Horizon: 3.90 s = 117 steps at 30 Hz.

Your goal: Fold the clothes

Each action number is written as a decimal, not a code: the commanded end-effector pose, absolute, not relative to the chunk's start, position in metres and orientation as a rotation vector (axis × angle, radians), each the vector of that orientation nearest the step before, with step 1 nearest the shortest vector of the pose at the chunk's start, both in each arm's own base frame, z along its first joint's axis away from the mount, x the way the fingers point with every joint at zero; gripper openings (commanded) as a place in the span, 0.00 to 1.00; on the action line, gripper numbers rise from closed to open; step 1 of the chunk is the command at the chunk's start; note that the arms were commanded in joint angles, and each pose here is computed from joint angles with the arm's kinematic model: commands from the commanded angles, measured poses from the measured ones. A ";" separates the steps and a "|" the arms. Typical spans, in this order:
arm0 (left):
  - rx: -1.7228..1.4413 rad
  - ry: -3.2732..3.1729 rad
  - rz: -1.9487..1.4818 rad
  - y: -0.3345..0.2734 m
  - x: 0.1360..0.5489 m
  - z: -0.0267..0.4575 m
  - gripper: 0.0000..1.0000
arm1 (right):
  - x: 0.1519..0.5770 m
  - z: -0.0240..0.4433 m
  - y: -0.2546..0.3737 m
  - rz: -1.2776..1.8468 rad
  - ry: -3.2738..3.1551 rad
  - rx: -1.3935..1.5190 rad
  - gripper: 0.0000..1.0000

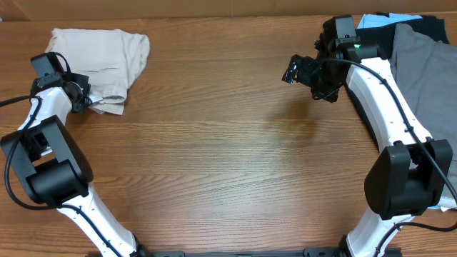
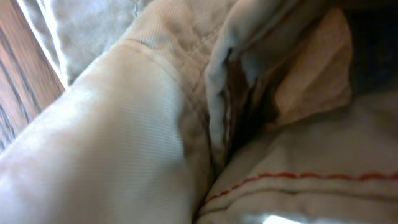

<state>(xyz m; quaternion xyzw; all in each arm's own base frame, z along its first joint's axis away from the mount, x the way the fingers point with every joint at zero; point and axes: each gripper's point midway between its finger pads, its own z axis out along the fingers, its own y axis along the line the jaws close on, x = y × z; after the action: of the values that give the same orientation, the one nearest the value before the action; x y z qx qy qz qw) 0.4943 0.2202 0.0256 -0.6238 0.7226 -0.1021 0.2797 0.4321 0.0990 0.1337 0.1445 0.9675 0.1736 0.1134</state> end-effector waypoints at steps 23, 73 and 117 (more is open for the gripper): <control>-1.321 2.021 -0.024 0.249 0.508 0.032 1.00 | 0.438 0.140 0.097 0.495 2.809 0.414 1.00; -0.934 2.054 -0.251 0.151 0.389 0.298 1.00 | 0.245 0.477 0.071 0.462 2.103 -0.039 1.00; -0.934 2.054 -0.250 0.151 0.389 0.298 1.00 | 0.247 0.174 0.034 0.278 1.634 0.063 1.00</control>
<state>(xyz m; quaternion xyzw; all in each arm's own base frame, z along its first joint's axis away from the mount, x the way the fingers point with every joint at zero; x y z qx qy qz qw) 0.3867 0.1527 0.2975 -0.3858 0.8153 -0.1002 0.4200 0.2483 0.0358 0.1783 0.0265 0.7340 0.1279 0.6664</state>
